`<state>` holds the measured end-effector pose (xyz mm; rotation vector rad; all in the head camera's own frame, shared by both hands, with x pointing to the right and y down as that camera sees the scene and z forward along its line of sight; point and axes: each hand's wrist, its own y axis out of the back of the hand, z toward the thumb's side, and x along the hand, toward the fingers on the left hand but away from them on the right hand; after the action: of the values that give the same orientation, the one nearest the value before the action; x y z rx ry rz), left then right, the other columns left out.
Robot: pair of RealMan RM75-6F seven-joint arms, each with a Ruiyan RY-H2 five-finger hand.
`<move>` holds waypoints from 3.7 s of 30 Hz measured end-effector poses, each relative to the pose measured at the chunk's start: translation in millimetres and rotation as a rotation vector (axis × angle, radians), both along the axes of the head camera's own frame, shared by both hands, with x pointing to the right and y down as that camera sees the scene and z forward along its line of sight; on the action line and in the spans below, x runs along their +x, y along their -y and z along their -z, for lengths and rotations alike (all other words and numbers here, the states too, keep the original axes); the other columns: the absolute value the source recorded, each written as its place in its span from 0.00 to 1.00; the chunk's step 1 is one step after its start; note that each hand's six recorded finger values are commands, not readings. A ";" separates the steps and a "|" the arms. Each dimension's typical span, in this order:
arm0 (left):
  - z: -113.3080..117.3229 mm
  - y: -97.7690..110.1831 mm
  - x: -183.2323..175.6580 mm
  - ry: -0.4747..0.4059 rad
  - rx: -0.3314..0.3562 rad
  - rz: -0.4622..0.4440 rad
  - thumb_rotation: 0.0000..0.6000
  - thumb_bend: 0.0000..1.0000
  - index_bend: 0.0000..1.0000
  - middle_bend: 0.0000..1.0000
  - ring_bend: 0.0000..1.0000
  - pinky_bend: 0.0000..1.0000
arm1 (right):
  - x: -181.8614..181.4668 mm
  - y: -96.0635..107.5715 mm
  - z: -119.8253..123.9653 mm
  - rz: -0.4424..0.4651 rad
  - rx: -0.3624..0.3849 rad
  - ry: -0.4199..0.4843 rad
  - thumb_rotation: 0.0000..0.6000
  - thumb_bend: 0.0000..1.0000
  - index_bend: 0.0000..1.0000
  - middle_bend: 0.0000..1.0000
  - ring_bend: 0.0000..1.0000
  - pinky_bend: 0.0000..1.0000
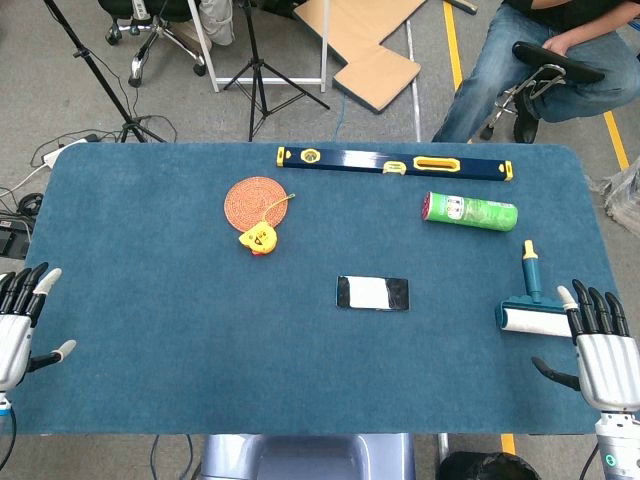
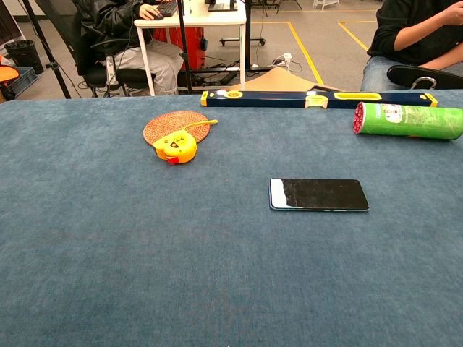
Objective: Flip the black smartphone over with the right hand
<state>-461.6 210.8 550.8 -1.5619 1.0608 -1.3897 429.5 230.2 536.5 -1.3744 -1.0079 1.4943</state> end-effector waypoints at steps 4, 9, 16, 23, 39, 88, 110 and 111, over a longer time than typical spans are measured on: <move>-4.4 -0.2 5.0 0.013 -0.009 -0.012 1.00 0.00 0.00 0.00 0.00 0.00 | 2.6 -0.4 -1.2 -0.010 -0.006 0.017 1.00 0.00 0.00 0.00 0.00 0.00; -5.2 1.4 4.9 0.011 -0.006 -0.004 1.00 0.00 0.00 0.00 0.00 0.00 | -2.4 3.9 -10.3 -0.001 -0.037 0.061 1.00 0.00 0.00 0.00 0.00 0.00; -7.7 3.1 1.3 0.026 -0.014 0.014 1.00 0.00 0.00 0.00 0.00 0.00 | -36.8 30.1 -47.5 0.092 -0.186 0.164 1.00 0.00 0.00 0.04 0.00 0.05; -9.5 4.7 -0.6 0.057 -0.014 0.032 1.00 0.00 0.00 0.00 0.00 0.00 | -114.6 82.6 -79.8 0.269 -0.259 0.250 1.00 0.06 0.01 0.07 0.00 0.09; -25.0 6.3 -8.7 0.134 -0.044 0.070 1.00 0.00 0.00 0.00 0.00 0.00 | -217.8 110.4 -163.1 0.511 -0.303 0.114 1.00 0.13 0.12 0.15 0.05 0.13; -28.0 8.4 -8.9 0.137 -0.056 0.074 1.00 0.00 0.00 0.00 0.00 0.00 | -238.8 86.7 -216.3 0.658 -0.285 -0.032 1.00 0.61 0.31 0.34 0.25 0.38; -27.4 7.3 -7.8 0.137 -0.066 0.070 1.00 0.00 0.00 0.00 0.00 0.00 | -249.7 58.9 -180.8 0.425 -0.633 0.429 1.00 0.74 0.33 0.32 0.24 0.42; -27.4 7.3 -7.9 0.138 -0.066 0.071 1.00 0.00 0.00 0.00 0.00 0.00 | -248.6 59.8 -181.3 0.408 -0.651 0.436 1.00 0.74 0.33 0.32 0.24 0.42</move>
<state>-469.5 203.5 578.2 -1.4640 1.0046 -1.5708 180.9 170.4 717.8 -2.2838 -0.4289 1.2764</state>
